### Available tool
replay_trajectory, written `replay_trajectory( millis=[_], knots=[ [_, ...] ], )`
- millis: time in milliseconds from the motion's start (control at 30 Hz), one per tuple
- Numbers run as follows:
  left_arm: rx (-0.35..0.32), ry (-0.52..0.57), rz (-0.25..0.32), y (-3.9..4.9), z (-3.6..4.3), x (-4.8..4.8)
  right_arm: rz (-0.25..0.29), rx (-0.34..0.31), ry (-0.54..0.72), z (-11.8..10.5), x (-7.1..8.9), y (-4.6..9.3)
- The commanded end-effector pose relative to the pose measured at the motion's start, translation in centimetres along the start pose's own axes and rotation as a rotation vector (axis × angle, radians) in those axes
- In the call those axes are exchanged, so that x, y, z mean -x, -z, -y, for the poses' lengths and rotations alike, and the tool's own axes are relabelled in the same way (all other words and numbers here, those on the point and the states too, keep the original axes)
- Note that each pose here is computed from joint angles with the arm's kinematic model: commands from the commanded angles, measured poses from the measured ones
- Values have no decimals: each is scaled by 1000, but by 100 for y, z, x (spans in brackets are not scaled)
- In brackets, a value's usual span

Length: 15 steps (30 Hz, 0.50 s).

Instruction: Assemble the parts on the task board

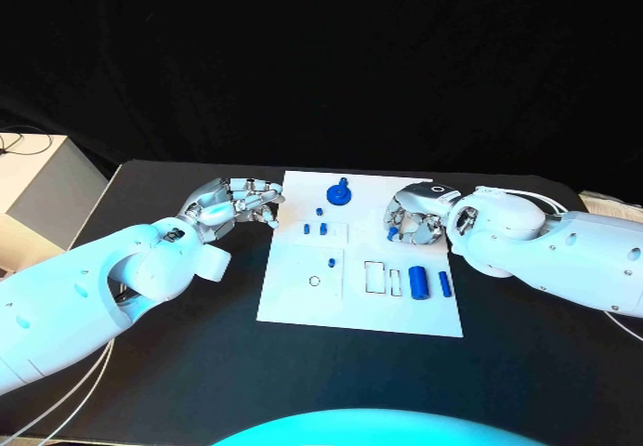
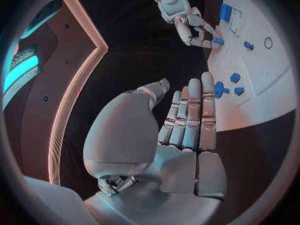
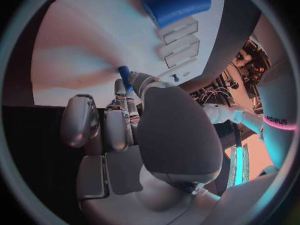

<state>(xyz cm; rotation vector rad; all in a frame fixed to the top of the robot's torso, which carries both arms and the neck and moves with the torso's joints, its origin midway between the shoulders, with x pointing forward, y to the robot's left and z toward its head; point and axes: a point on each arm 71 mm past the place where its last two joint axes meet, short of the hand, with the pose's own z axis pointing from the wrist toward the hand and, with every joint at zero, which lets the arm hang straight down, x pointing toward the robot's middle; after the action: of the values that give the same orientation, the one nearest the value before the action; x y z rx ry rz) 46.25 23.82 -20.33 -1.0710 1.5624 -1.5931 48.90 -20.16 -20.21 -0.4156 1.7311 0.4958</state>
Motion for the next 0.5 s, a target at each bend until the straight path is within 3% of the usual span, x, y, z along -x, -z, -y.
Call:
replay_trajectory(
  millis=[33, 500],
  knots=[
    [-9, 2, -16, 0, 5, -18, 43, -6, 8, -24, 22, -4],
    [-4, 3, -19, -1, 0, -20, 112, -45, -62, -71, 102, 95]
  ],
)
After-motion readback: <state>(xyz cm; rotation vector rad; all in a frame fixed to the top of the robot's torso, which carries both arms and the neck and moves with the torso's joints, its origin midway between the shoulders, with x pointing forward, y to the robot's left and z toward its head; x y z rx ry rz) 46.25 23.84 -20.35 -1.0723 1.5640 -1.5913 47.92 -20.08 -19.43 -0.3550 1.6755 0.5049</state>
